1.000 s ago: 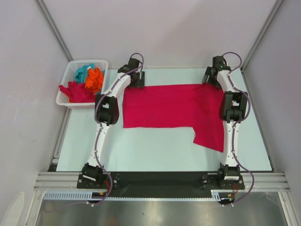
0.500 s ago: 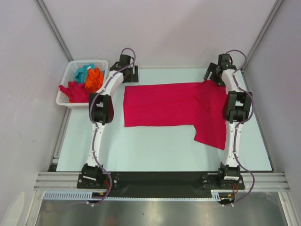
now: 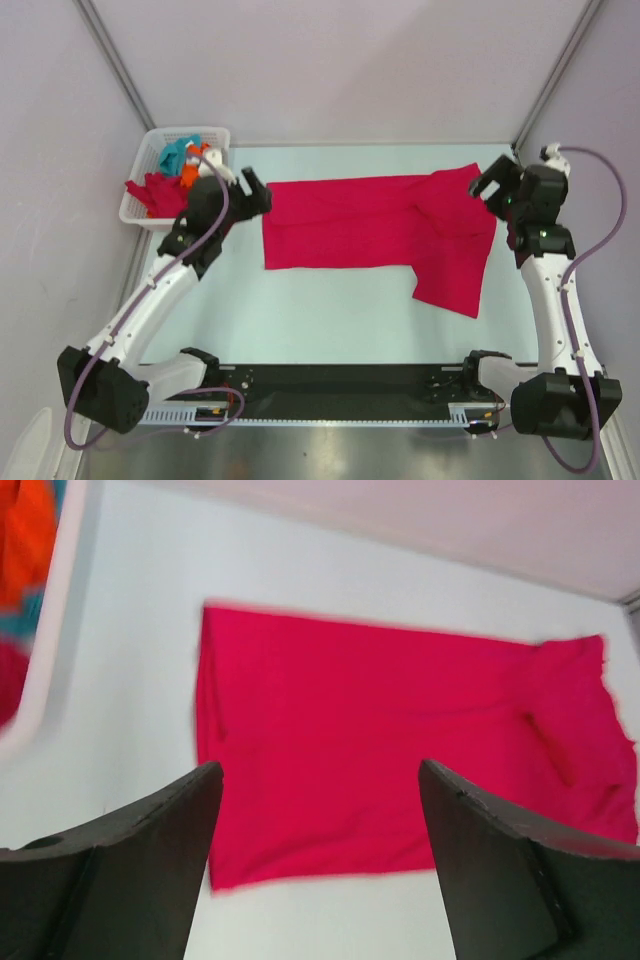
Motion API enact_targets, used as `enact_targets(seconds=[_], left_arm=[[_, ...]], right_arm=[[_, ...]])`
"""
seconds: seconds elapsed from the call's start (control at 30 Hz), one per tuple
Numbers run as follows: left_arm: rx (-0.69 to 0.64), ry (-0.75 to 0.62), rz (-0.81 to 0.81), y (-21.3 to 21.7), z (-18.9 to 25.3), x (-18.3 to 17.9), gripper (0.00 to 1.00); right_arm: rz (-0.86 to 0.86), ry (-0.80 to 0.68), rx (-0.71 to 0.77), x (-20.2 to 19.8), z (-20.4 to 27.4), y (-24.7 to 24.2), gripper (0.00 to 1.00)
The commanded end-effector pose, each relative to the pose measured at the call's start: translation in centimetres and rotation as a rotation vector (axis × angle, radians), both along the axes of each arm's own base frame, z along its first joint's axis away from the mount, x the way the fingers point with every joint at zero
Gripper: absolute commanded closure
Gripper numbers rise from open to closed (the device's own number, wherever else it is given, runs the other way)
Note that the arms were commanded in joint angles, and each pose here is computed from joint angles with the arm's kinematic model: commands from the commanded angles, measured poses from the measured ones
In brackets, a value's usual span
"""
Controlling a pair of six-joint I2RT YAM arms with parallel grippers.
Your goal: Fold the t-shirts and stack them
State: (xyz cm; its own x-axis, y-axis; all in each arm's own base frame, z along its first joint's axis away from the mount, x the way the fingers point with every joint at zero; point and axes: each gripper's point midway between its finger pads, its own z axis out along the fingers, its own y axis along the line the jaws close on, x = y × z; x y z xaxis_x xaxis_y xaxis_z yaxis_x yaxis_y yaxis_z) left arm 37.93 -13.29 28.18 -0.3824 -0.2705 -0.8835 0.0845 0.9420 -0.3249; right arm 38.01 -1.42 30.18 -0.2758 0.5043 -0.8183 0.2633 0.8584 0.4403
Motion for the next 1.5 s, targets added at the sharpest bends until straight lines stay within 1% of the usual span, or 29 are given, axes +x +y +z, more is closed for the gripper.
enact_targets(seconds=[0.0, 0.03, 0.07, 0.1, 0.17, 0.2, 0.27, 0.3, 0.37, 0.43, 0.57, 0.63, 0.67, 0.7, 0.73, 0.83, 0.93, 1.0, 1.13, 1.23, 1.33, 1.43, 1.47], left_arm=[[-0.164, 0.163, 0.231, 3.0, -9.8, -3.9, 0.17], [-0.178, 0.165, 0.275, 3.8, -10.6, -4.5, 0.18], [-0.222, 0.192, 0.309, 4.1, -12.1, -5.6, 0.2], [-0.243, 0.193, 0.311, 4.0, -12.7, -5.7, 0.22], [-0.273, 0.256, 0.319, 3.4, -14.6, -6.0, 0.23], [-0.282, 0.275, 0.319, 3.1, -15.1, -5.8, 0.26], [-0.298, 0.323, 0.34, 2.8, -16.3, -5.5, 0.28], [-0.278, 0.377, 0.36, 2.8, -18.0, -5.5, 0.29], [-0.298, 0.407, 0.392, 2.7, -18.8, -5.4, 0.3], [-0.315, 0.434, 0.423, 2.7, -19.9, -5.5, 0.34], [-0.382, 0.462, 0.474, 2.5, -21.2, -5.6, 0.37], [-0.374, 0.474, 0.49, 2.5, -21.7, -5.5, 0.39], [-0.381, 0.48, 0.505, 2.6, -21.9, -5.5, 0.4], [-0.368, 0.493, 0.521, 2.8, -22.4, -5.8, 0.46], [-0.367, 0.505, 0.536, 2.8, -22.7, -6.0, 0.46], [-0.362, 0.533, 0.566, 3.0, -23.7, -6.7, 0.46], [-0.356, 0.553, 0.553, 2.6, -24.5, -6.6, 0.46], [-0.352, 0.566, 0.547, 2.2, -25.0, -6.6, 0.46], [-0.35, 0.586, 0.538, 1.6, -25.7, -6.8, 0.47], [-0.343, 0.596, 0.557, 1.6, -26.1, -7.0, 0.58], [-0.336, 0.595, 0.575, 1.8, -26.5, -7.1, 0.59], [-0.335, 0.606, 0.582, 1.9, -27.0, -7.2, 0.7], [-0.34, 0.602, 0.575, 1.7, -27.0, -7.1, 0.76]], right_arm=[[-0.112, 0.199, 0.113, -4.8, -9.5, -0.5, 0.0], [-0.128, 0.256, 0.118, -6.4, -11.9, -0.6, 0.0], [-0.136, 0.264, 0.119, -7.0, -12.6, -0.6, 0.0], [-0.159, 0.256, 0.119, -7.9, -12.7, -0.8, 0.0], [-0.2, 0.312, 0.116, -9.5, -15.1, -1.5, 0.0], [-0.221, 0.327, 0.122, -10.1, -15.8, -1.8, 0.0], [-0.252, 0.348, 0.145, -10.7, -16.9, -2.2, 0.0], [-0.266, 0.368, 0.162, -11.2, -17.8, -2.5, 0.0], [-0.282, 0.388, 0.183, -11.4, -18.7, -2.8, 0.0], [-0.299, 0.417, 0.192, -11.6, -19.6, -3.1, 0.0], [-0.319, 0.448, 0.194, -11.4, -20.4, -3.8, 0.0], [-0.326, 0.455, 0.191, -11.3, -20.5, -4.1, 0.0], [-0.332, 0.46, 0.192, -11.3, -20.6, -4.2, 0.0], [-0.345, 0.466, 0.189, -11.4, -20.8, -4.4, 0.0], [-0.357, 0.466, 0.191, -11.5, -20.9, -4.7, 0.0], [-0.379, 0.499, 0.192, -12.2, -21.9, -5.1, 0.0], [-0.394, 0.524, 0.222, -12.8, -22.7, -5.8, 0.0], [-0.407, 0.529, 0.266, -13.2, -23.0, -6.4, 0.01], [-0.432, 0.522, 0.264, -13.8, -22.7, -7.4, 0.02], [-0.433, 0.525, 0.259, -14.1, -22.6, -7.4, 0.02], [-0.431, 0.551, 0.267, -14.5, -23.4, -7.2, 0.02], [-0.422, 0.582, 0.299, -15.1, -24.6, -6.5, 0.04], [-0.414, 0.582, 0.315, -14.9, -24.9, -6.2, 0.06]])
